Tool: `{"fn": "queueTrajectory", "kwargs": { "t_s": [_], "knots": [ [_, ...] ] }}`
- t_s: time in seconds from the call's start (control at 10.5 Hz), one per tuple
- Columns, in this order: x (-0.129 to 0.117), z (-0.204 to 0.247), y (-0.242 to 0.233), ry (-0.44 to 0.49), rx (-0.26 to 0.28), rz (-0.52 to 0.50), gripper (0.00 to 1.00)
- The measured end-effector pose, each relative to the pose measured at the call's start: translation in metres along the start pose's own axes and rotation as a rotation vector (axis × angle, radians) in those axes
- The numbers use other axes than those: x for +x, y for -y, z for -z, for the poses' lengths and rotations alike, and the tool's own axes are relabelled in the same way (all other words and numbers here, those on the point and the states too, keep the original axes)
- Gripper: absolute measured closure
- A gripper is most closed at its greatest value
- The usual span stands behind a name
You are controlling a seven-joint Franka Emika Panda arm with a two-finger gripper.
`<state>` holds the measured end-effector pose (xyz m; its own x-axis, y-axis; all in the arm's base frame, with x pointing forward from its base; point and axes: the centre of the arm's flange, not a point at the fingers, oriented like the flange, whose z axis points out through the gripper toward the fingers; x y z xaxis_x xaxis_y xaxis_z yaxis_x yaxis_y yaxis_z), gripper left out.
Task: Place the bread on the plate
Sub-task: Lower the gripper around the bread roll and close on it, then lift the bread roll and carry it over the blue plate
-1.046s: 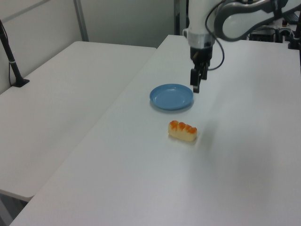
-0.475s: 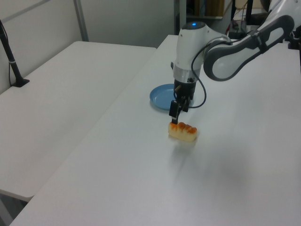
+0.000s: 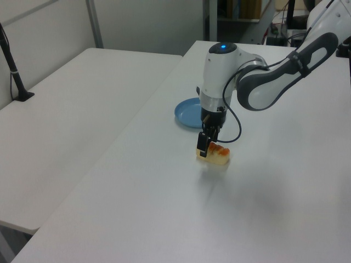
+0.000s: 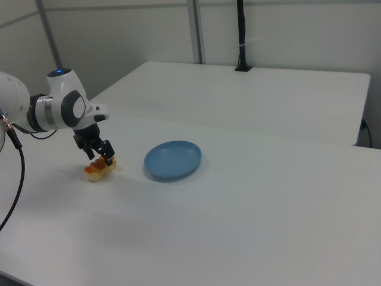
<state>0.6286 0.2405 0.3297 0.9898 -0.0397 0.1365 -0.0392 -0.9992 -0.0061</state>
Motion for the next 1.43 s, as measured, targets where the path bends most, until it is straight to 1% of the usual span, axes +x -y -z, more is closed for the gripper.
{"fn": "queueTrajectory", "kwargs": {
  "t_s": [0.19,0.29,0.38,0.48,0.67,0.86,1.14,1.43],
  "knots": [
    [0.0,-0.006,-0.003,-0.004,-0.026,0.02,0.08],
    [0.0,-0.007,-0.003,-0.004,-0.029,0.023,0.21],
    [0.0,-0.007,-0.003,-0.004,-0.029,0.023,0.39],
    [0.001,-0.006,-0.004,-0.006,-0.029,0.021,0.52],
    [0.01,-0.002,-0.02,-0.013,-0.033,-0.007,0.53],
    [0.03,0.017,-0.052,-0.004,-0.055,-0.033,0.53],
    [0.072,0.057,-0.127,-0.054,-0.07,-0.068,0.52],
    [0.093,0.068,-0.198,-0.081,-0.088,-0.071,0.53]
  ]
}}
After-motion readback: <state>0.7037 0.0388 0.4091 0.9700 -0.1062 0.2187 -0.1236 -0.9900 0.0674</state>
